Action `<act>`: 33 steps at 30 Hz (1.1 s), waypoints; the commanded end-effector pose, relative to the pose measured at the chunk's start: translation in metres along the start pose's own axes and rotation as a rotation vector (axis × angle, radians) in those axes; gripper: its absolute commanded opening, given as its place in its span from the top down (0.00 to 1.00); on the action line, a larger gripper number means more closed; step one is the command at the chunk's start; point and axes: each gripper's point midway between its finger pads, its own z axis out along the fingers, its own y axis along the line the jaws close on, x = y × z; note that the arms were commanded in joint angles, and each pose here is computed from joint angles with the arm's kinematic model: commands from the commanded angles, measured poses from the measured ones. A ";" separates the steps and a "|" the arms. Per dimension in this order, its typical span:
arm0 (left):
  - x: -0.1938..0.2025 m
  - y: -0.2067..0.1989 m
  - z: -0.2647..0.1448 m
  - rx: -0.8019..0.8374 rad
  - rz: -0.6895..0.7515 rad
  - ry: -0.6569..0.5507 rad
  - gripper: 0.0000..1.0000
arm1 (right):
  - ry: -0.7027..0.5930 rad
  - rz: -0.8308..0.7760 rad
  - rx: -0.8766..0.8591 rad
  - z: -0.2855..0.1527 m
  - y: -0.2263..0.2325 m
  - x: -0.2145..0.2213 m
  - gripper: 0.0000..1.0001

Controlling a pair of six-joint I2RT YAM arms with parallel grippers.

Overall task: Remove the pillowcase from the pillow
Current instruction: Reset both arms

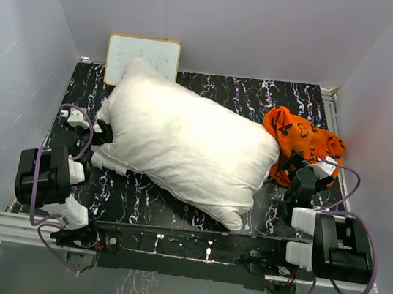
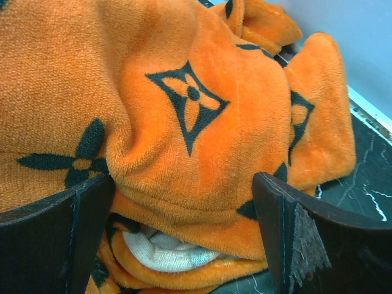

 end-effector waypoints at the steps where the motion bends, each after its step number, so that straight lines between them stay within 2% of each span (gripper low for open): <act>1: 0.040 -0.012 -0.007 0.037 0.008 0.063 0.03 | -0.125 0.019 -0.084 0.007 0.021 -0.022 0.02; 4: 0.051 -0.022 -0.002 0.032 0.121 0.095 0.03 | -0.122 -0.083 -0.206 0.005 0.049 -0.013 0.02; 6: 0.061 -0.036 0.007 0.084 0.156 0.106 0.03 | -0.107 -0.215 -0.426 -0.003 0.085 0.001 0.02; 7: 0.068 -0.036 0.007 0.077 0.173 0.154 0.03 | -0.103 -0.295 -0.544 -0.009 0.105 0.011 0.02; 8: 0.067 -0.035 0.006 0.048 0.193 0.161 0.03 | -0.103 -0.310 -0.572 -0.009 0.109 0.016 0.02; 10: 0.066 -0.037 0.006 0.051 0.183 0.135 0.03 | -0.069 -0.251 -0.448 0.007 0.095 0.014 0.01; 20: 0.067 -0.036 0.005 0.046 0.185 0.147 0.03 | -0.064 -0.233 -0.474 0.010 0.094 0.013 0.02; 24: 0.066 -0.037 0.005 0.047 0.185 0.144 0.03 | -0.066 -0.274 -0.566 0.002 0.107 0.016 0.01; 33: 0.068 -0.035 0.007 0.042 0.187 0.151 0.03 | -0.068 -0.274 -0.564 0.002 0.106 0.016 0.01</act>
